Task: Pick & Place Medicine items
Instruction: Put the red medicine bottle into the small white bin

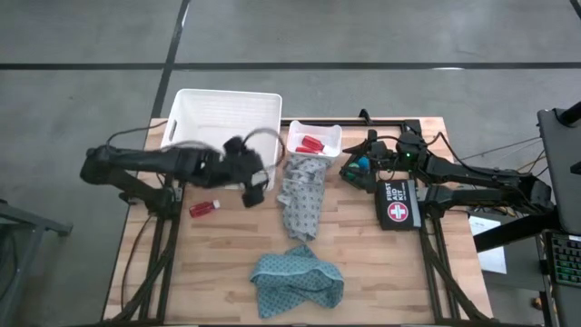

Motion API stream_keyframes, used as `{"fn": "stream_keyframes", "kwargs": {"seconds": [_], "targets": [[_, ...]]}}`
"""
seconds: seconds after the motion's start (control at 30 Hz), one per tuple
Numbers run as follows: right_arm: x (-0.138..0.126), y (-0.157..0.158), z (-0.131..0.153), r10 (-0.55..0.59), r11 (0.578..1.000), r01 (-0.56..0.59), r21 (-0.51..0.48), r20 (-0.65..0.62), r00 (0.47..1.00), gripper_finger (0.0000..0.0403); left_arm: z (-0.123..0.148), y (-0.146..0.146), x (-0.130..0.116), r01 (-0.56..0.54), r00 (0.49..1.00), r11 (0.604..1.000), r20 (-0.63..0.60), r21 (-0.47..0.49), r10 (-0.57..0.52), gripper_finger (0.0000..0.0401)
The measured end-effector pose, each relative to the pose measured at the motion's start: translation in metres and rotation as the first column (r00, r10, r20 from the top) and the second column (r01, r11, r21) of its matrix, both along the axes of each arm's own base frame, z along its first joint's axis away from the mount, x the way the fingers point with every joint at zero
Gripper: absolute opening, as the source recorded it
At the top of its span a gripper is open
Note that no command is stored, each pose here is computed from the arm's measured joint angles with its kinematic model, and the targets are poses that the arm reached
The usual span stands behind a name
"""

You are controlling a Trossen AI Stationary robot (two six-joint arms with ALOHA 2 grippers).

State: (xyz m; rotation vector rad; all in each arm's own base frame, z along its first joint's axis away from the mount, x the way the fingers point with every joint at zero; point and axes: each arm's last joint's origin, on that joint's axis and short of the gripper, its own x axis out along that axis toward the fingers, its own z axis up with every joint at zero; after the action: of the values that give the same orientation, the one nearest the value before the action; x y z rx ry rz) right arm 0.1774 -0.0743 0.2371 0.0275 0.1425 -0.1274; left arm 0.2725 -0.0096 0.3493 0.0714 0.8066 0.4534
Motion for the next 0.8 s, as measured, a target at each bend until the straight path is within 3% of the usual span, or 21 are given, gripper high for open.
{"fn": "stream_keyframes", "kwargs": {"seconds": [0.27, 0.47, 0.8], "targets": [[0.0, 0.0, 0.0, 0.0, 1.0, 0.0, 0.0, 0.0, 1.0, 0.0256, -0.009, -0.063, -0.029, -0.153, 0.988, 0.986, 0.017, -0.067, 0.154, 0.0347], [0.0, 0.0, 0.0, 0.0, 1.0, 0.0, 0.0, 0.0, 1.0, 0.0256, -0.023, -0.085, -0.048, -0.263, 0.963, 0.957, 0.022, -0.124, 0.268, 0.0346], [0.0, 0.0, 0.0, 0.0, 1.0, 0.0, -0.001, 0.0, 1.0, 0.0268, -0.073, -0.079, -0.068, -0.533, 0.842, 0.811, -0.244, -0.241, 0.481, 0.0335]]}}
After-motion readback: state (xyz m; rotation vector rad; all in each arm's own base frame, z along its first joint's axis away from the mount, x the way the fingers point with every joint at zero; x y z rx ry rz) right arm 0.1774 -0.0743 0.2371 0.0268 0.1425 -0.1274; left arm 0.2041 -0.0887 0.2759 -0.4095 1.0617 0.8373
